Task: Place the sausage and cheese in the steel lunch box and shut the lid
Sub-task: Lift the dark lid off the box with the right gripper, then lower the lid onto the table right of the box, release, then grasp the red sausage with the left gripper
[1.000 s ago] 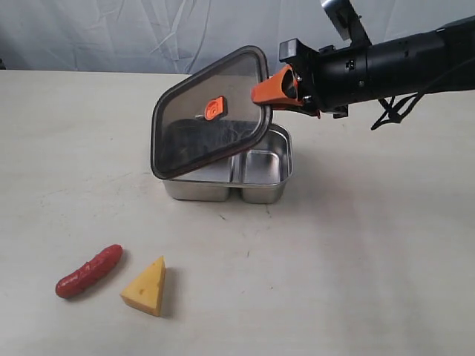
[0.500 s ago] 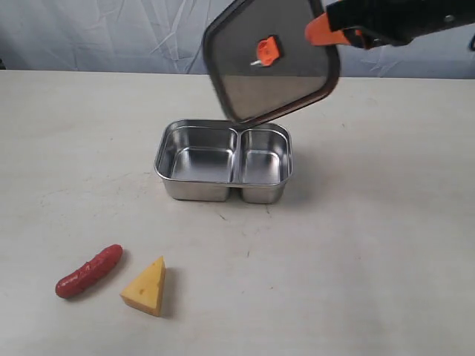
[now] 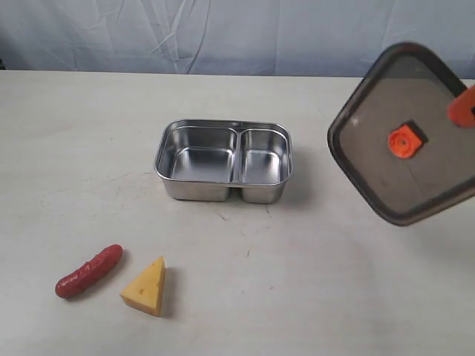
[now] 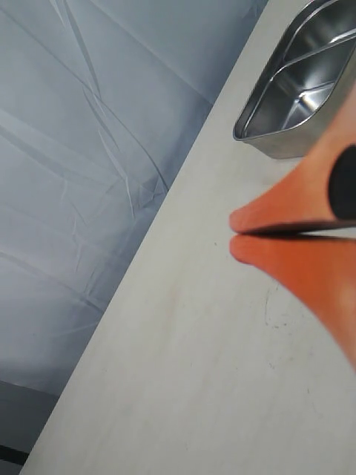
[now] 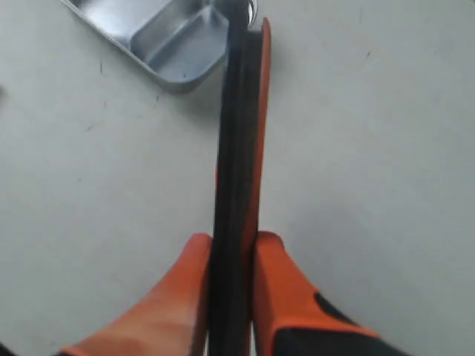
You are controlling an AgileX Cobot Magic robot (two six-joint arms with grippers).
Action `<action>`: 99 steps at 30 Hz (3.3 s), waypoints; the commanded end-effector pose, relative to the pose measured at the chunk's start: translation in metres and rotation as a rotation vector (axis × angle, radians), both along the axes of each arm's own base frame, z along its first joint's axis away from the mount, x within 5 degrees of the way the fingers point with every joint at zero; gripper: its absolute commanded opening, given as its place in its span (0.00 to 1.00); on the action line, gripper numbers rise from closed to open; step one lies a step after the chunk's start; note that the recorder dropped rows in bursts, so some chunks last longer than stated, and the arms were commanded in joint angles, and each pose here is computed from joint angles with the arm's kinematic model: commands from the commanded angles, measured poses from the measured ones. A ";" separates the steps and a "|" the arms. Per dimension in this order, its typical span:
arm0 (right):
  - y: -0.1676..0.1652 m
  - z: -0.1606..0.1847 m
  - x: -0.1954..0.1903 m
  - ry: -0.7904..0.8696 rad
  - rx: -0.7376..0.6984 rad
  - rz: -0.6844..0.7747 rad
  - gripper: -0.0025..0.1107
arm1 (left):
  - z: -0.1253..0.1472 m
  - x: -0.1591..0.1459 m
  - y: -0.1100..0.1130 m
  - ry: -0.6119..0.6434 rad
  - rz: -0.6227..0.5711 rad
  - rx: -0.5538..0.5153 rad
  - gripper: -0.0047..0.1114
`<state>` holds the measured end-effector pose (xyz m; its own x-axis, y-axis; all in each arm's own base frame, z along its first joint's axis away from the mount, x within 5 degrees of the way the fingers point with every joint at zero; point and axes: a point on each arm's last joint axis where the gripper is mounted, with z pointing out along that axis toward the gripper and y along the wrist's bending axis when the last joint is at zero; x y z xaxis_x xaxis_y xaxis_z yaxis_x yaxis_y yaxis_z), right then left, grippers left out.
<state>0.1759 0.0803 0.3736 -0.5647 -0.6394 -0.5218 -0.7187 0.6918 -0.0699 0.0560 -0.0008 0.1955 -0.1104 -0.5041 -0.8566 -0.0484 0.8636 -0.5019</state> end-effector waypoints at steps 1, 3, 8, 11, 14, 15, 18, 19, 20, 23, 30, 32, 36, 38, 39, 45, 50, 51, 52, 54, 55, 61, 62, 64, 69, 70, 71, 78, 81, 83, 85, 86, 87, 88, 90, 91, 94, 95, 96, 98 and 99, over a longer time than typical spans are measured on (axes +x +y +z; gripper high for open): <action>-0.005 -0.022 -0.003 0.071 -0.060 -0.010 0.01 | 0.000 0.000 0.000 -0.007 -0.007 -0.001 0.04; -0.007 -0.033 -0.003 0.097 -0.092 -0.012 0.01 | 0.000 0.000 0.000 -0.007 -0.007 -0.001 0.04; -0.001 -0.052 0.001 0.055 -0.176 0.003 0.01 | 0.000 0.000 0.000 -0.007 -0.007 -0.001 0.04; 0.012 -0.069 0.005 0.073 -0.206 0.045 0.01 | 0.000 0.000 0.000 -0.007 -0.007 -0.001 0.04; 0.030 -0.087 0.010 0.111 -0.213 0.093 0.01 | 0.000 0.000 0.000 -0.007 -0.007 -0.001 0.04; 0.037 -0.093 0.013 0.119 -0.218 0.112 0.01 | 0.000 0.000 0.000 -0.007 -0.007 -0.001 0.04; 0.061 -0.110 0.015 0.158 -0.215 0.162 0.01 | 0.000 0.000 0.000 -0.007 -0.007 -0.001 0.04; 0.069 -0.116 0.015 0.182 -0.209 0.181 0.01 | 0.000 0.000 0.000 -0.007 -0.007 -0.001 0.04; 0.077 -0.121 0.013 0.204 -0.201 0.200 0.01 | 0.000 0.000 0.000 -0.007 -0.007 -0.001 0.04; 0.099 -0.141 0.010 0.276 -0.199 0.244 0.01 | 0.000 0.000 0.000 -0.007 -0.007 -0.001 0.04; 0.133 -0.187 -0.001 0.408 -0.274 0.328 0.01 | 0.000 0.000 0.000 -0.007 -0.007 -0.001 0.04; 0.136 -0.196 -0.002 0.440 -0.289 0.330 0.02 | -0.001 0.000 0.000 -0.005 -0.007 -0.001 0.04; 0.138 -0.207 -0.001 0.475 -0.311 0.328 0.22 | -0.001 0.000 0.000 -0.005 -0.007 -0.001 0.04; 0.138 -0.208 -0.001 0.476 -0.312 0.328 0.39 | -0.001 0.000 0.000 -0.005 -0.007 -0.001 0.04; 0.138 -0.208 -0.001 0.478 -0.313 0.328 0.45 | -0.001 0.000 0.000 -0.005 -0.007 -0.001 0.04; 0.138 -0.196 -0.001 0.444 -0.288 0.325 0.43 | 0.003 0.000 -0.002 -0.046 -0.012 -0.087 0.04; 0.133 -0.155 0.005 0.264 -0.209 0.234 0.38 | 0.011 -0.001 -0.003 -0.064 -0.026 -0.126 0.04; 0.130 -0.144 0.006 0.217 -0.198 0.214 0.38 | 0.018 -0.002 -0.003 -0.077 -0.038 -0.099 0.04; 0.126 -0.132 0.006 0.173 -0.190 0.192 0.38 | 0.026 -0.003 -0.004 -0.082 -0.051 -0.076 0.04; 0.120 -0.113 0.007 0.100 -0.174 0.152 0.38 | 0.039 -0.001 -0.006 -0.064 -0.087 -0.017 0.04; 0.116 -0.105 0.006 0.063 -0.164 0.138 0.38 | 0.046 0.001 -0.008 -0.037 -0.113 0.015 0.04; 0.101 -0.075 -0.002 -0.050 -0.109 0.114 0.38 | 0.081 0.035 -0.031 0.256 -0.424 0.327 0.04; 0.100 -0.074 -0.003 -0.054 -0.105 0.113 0.38 | 0.083 0.041 -0.034 0.323 -0.489 0.366 0.04; 0.099 -0.072 -0.003 -0.062 -0.102 0.114 0.38 | 0.089 0.061 -0.041 0.456 -0.601 0.438 0.04; 0.098 -0.073 -0.003 -0.066 -0.111 0.108 0.38 | 0.086 0.109 -0.041 0.736 -0.699 0.573 0.04; 0.098 -0.073 -0.003 -0.065 -0.112 0.107 0.38 | 0.082 0.117 -0.041 0.787 -0.715 0.583 0.04; 0.098 -0.073 -0.003 -0.067 -0.114 0.108 0.38 | 0.076 0.124 -0.042 0.833 -0.732 0.575 0.04; 0.096 -0.073 -0.001 -0.085 -0.144 0.112 0.38 | 0.040 0.141 -0.065 1.004 -1.024 0.527 0.24; 0.094 -0.073 -0.002 -0.079 -0.157 0.111 0.38 | 0.030 0.144 -0.073 1.028 -1.076 0.534 0.41; 0.094 -0.073 -0.002 -0.078 -0.158 0.111 0.38 | 0.025 0.149 -0.074 1.026 -1.065 0.564 0.47; 0.094 -0.073 -0.002 -0.078 -0.158 0.111 0.38 | 0.020 0.152 -0.075 1.024 -1.054 0.568 0.48; 0.094 -0.073 -0.002 -0.078 -0.158 0.111 0.38 | 0.017 0.153 -0.076 1.032 -1.056 0.570 0.48; 0.094 -0.073 -0.002 -0.078 -0.158 0.111 0.38 | 0.015 0.154 -0.076 1.036 -1.057 0.572 0.48; 0.094 -0.073 -0.002 -0.079 -0.157 0.111 0.38 | 0.013 0.155 -0.076 1.041 -1.057 0.572 0.48; 0.094 -0.073 -0.002 -0.079 -0.157 0.111 0.38 | 0.008 0.159 -0.077 1.043 -1.053 0.591 0.48; 0.094 -0.073 -0.002 -0.079 -0.157 0.111 0.38 | 0.005 0.161 -0.077 1.043 -1.048 0.617 0.48; 0.095 -0.073 -0.001 -0.081 -0.155 0.112 0.38 | -0.006 0.166 -0.079 1.073 -1.058 0.639 0.48; 0.095 -0.073 -0.001 -0.081 -0.155 0.112 0.38 | -0.009 0.167 -0.079 1.084 -1.060 0.634 0.48; 0.095 -0.073 -0.001 -0.081 -0.155 0.112 0.38 | -0.012 0.168 -0.079 1.092 -1.061 0.632 0.48; 0.095 -0.073 -0.001 -0.081 -0.155 0.112 0.38 | -0.019 0.170 -0.080 1.117 -1.066 0.626 0.48; 0.095 -0.073 -0.001 -0.081 -0.155 0.112 0.38 | -0.025 0.172 -0.080 1.138 -1.070 0.619 0.48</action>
